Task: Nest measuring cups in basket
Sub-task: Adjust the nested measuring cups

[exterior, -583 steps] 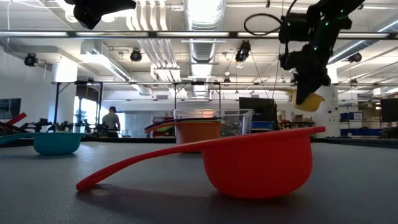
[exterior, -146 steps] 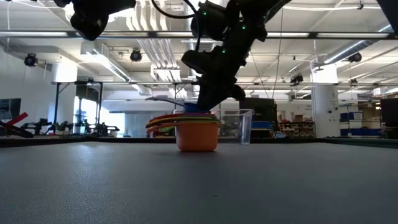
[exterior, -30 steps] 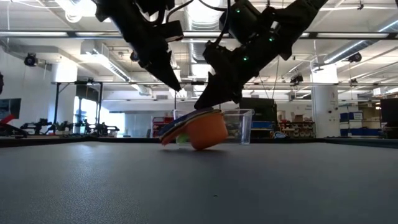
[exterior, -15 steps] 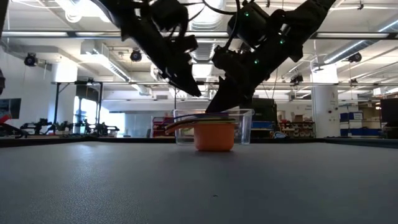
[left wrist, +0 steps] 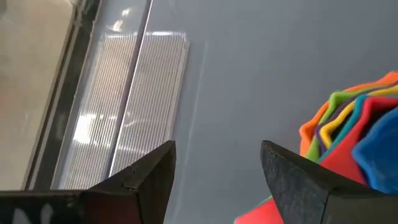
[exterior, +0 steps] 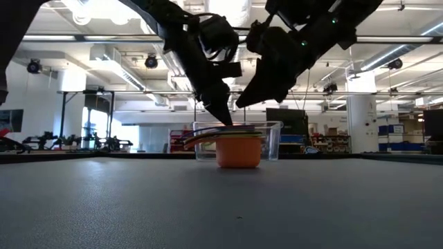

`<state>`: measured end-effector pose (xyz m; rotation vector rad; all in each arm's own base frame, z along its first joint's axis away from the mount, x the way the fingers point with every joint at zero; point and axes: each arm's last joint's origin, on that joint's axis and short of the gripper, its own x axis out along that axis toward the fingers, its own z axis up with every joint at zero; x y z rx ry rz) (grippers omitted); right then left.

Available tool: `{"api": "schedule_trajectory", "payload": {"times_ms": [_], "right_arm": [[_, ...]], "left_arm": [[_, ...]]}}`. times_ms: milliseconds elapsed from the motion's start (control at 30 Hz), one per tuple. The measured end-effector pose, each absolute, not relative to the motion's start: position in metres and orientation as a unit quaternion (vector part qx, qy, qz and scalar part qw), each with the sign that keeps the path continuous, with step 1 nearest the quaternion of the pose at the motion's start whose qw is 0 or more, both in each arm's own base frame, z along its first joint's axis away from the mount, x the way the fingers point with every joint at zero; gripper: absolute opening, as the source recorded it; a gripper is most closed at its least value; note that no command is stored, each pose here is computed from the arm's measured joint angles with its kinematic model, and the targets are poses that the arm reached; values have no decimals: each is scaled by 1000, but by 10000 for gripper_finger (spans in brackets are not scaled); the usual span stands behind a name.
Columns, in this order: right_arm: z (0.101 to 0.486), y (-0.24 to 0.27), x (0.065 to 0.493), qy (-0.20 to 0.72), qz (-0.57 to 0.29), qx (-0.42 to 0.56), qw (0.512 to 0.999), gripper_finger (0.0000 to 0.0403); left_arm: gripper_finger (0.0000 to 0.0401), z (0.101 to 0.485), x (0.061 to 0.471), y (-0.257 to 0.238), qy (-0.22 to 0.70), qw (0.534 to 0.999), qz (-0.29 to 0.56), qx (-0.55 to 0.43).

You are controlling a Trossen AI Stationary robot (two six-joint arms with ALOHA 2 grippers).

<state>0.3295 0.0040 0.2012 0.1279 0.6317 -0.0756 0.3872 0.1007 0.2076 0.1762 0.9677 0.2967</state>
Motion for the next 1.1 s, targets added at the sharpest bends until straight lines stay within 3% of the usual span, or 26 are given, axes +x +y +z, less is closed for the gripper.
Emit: {"api": "schedule_trajectory", "payload": {"times_ms": [533,1100], "right_arm": [[150,21,345,374,-22,47,926,8],[168,14,334,381,-84,37,920,8]], "left_arm": [[212,192,375,102,534,832,130,76],[212,223,373,81,549,824,121,69]]}}
